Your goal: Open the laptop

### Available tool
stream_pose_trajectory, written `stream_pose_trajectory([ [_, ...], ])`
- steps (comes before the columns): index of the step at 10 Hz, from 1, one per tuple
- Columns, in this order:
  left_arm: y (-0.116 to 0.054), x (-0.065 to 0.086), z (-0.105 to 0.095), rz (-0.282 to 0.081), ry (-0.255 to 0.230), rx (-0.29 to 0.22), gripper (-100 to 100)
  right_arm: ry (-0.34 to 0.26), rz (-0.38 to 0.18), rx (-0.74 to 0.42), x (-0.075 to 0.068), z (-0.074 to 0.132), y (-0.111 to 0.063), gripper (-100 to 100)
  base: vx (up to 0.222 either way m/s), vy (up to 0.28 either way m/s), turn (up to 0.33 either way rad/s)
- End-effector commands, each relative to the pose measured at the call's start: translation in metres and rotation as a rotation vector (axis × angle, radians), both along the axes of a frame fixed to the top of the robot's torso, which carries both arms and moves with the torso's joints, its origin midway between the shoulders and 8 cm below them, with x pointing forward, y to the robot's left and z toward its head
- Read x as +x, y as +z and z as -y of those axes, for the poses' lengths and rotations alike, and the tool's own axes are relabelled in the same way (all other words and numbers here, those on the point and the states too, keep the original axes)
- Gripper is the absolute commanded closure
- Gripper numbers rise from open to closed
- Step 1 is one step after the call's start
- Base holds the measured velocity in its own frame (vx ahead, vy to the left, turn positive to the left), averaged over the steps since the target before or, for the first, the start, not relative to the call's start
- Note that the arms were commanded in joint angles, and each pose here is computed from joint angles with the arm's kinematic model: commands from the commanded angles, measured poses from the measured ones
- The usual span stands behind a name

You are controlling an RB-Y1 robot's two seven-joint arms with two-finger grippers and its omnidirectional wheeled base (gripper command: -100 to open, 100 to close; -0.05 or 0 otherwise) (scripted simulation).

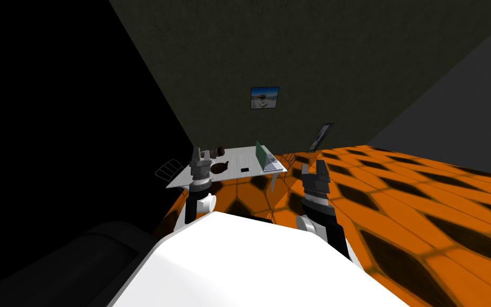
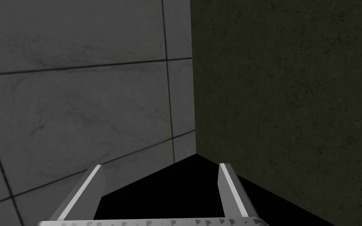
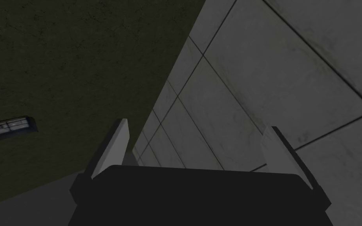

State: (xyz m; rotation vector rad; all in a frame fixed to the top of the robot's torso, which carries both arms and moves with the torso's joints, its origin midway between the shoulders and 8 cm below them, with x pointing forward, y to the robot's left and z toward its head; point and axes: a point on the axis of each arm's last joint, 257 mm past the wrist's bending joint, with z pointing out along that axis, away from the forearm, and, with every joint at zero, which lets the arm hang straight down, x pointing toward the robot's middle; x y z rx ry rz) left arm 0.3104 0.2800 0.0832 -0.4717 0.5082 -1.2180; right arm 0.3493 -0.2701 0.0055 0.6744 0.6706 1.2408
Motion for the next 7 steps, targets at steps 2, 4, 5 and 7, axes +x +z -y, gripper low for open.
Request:
stream_pose_trajectory([
  [2,0.0,0.0,0.0,0.0,0.0,0.0,0,0.0,0.0,0.0,0.0,0.0,0.0,0,0.0,0.0,0.0],
  [4,0.0001,0.0,0.0,0.0,0.0,0.0,0,0.0,0.0,0.0,0.0,0.0,0.0001,0,0.0,0.0,0.0],
  [5,0.0001,-0.0001,0.0,0.0,0.0,0.0,0,0.0,0.0,0.0,0.0,0.0,0.0001,0,0.0,0.0,0.0],
  [7,0.0001,-0.0001,0.0,0.0,0.0,0.0,0,0.0,0.0,0.0,-0.0001,0.0,0.0002,0,0.0,0.0,0.0],
])
